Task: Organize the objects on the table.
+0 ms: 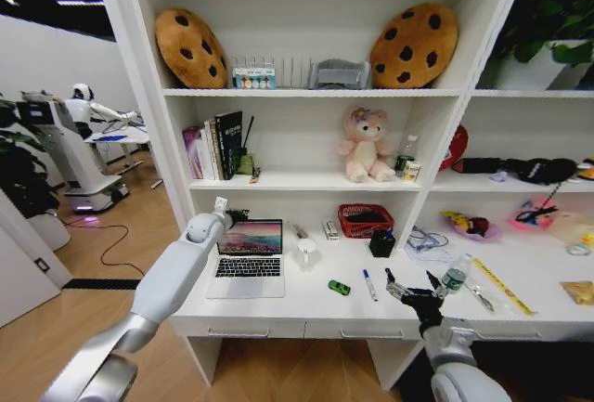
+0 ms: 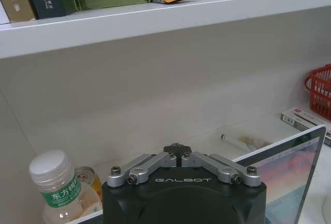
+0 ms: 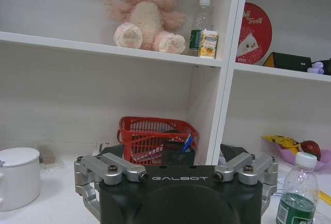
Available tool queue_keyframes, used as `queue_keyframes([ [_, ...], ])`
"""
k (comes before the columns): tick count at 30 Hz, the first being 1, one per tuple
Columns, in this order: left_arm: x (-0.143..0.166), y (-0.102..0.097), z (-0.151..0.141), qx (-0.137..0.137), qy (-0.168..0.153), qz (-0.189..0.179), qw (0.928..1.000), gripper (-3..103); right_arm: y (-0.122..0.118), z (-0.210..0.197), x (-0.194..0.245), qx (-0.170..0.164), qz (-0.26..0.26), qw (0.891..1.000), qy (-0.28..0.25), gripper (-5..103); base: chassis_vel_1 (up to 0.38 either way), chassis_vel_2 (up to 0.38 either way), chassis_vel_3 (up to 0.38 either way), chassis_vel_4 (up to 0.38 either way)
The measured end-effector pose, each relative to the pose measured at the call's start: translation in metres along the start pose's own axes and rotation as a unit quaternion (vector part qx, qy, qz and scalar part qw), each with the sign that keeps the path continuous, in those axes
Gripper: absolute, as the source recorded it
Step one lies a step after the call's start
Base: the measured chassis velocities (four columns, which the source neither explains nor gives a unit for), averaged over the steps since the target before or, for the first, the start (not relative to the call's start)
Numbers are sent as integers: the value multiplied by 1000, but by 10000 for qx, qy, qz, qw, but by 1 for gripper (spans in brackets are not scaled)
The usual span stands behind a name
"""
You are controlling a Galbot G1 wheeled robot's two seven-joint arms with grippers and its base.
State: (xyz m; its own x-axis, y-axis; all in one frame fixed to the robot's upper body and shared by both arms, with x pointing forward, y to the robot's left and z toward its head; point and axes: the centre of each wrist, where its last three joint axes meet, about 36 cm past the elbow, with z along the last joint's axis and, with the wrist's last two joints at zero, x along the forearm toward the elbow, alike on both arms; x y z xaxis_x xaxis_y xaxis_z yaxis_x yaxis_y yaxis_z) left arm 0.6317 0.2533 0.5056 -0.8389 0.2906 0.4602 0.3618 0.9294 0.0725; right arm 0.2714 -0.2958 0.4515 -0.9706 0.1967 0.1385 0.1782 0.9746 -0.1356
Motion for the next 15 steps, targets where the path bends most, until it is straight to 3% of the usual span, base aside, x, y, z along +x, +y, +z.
queue_keyframes([
  [15,17,-8,7,-200,-6,106,9997,0,-1,-3,-9,53,-44,9999,-103,100,0,0,0,0],
])
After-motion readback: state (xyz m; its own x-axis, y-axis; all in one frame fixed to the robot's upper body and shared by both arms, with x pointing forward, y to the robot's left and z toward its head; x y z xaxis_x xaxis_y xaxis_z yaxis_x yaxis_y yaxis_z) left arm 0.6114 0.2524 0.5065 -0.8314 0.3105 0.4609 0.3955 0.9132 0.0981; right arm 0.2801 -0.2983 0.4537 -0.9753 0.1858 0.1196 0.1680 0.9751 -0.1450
